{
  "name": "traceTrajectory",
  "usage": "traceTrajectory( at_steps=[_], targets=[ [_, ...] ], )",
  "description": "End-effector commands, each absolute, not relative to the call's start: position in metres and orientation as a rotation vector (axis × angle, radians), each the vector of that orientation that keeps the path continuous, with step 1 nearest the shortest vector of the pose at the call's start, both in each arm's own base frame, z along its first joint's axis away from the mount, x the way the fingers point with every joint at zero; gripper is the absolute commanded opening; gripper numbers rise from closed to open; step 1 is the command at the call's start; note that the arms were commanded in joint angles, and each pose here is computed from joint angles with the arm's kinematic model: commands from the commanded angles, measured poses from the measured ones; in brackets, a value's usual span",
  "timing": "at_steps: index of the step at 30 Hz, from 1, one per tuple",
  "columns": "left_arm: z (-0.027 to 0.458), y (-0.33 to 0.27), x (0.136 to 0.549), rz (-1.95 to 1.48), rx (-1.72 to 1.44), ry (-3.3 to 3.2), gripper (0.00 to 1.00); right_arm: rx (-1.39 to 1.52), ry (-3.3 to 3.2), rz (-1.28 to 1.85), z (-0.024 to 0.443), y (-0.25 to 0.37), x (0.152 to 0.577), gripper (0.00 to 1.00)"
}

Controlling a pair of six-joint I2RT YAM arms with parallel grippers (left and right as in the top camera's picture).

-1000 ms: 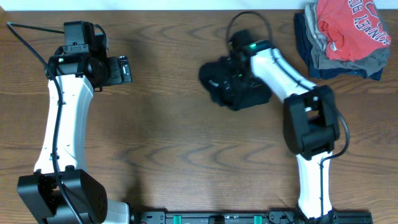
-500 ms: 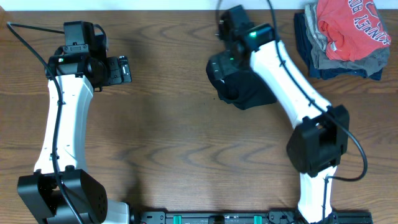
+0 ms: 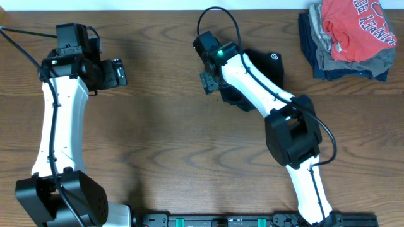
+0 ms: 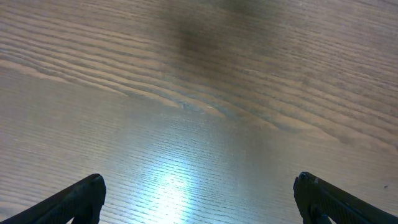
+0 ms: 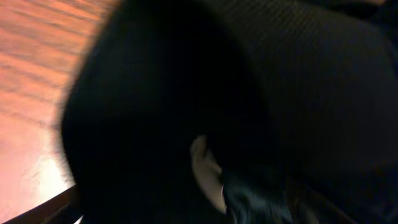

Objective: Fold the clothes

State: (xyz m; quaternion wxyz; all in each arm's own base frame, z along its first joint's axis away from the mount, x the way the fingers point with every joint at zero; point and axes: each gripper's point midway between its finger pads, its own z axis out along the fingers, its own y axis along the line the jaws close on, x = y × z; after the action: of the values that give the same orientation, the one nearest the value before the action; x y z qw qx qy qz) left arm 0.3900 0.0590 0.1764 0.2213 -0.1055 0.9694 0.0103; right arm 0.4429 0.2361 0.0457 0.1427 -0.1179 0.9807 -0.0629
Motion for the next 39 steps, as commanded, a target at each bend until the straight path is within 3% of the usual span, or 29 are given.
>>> traceTrajectory(
  at_steps=[1, 20, 29, 32, 34, 35, 39],
  targets=[
    [0.178, 0.062, 0.393, 0.042, -0.295, 2.677, 0.98, -0.267, 2.831, -0.240, 0.028, 0.226, 0.451, 0.86],
    [0.177, 0.062, 0.393, 0.041, -0.295, 2.678, 0.98, -0.179, 2.857, -0.283, -0.014, 0.207, 0.465, 0.69],
    [0.177, 0.062, 0.393, 0.042, -0.295, 2.678, 0.98, -0.145, 2.840, -0.337, -0.014, 0.192, 0.471, 0.52],
    [0.177, 0.062, 0.393, 0.041, -0.295, 2.678, 0.98, -0.148, 2.845, -0.352, -0.017, 0.187, 0.470, 0.57],
    [0.177, 0.062, 0.393, 0.042, -0.295, 2.678, 0.98, -0.154, 2.856, -0.345, -0.019, 0.188, 0.468, 0.69],
    [0.177, 0.062, 0.393, 0.041, -0.295, 2.678, 0.98, -0.189, 2.870, -0.317, -0.021, 0.191, 0.466, 0.80],
    [0.177, 0.062, 0.393, 0.042, -0.295, 2.678, 0.98, -0.281, 2.909, -0.205, -0.025, 0.207, 0.459, 0.86]
  ],
)
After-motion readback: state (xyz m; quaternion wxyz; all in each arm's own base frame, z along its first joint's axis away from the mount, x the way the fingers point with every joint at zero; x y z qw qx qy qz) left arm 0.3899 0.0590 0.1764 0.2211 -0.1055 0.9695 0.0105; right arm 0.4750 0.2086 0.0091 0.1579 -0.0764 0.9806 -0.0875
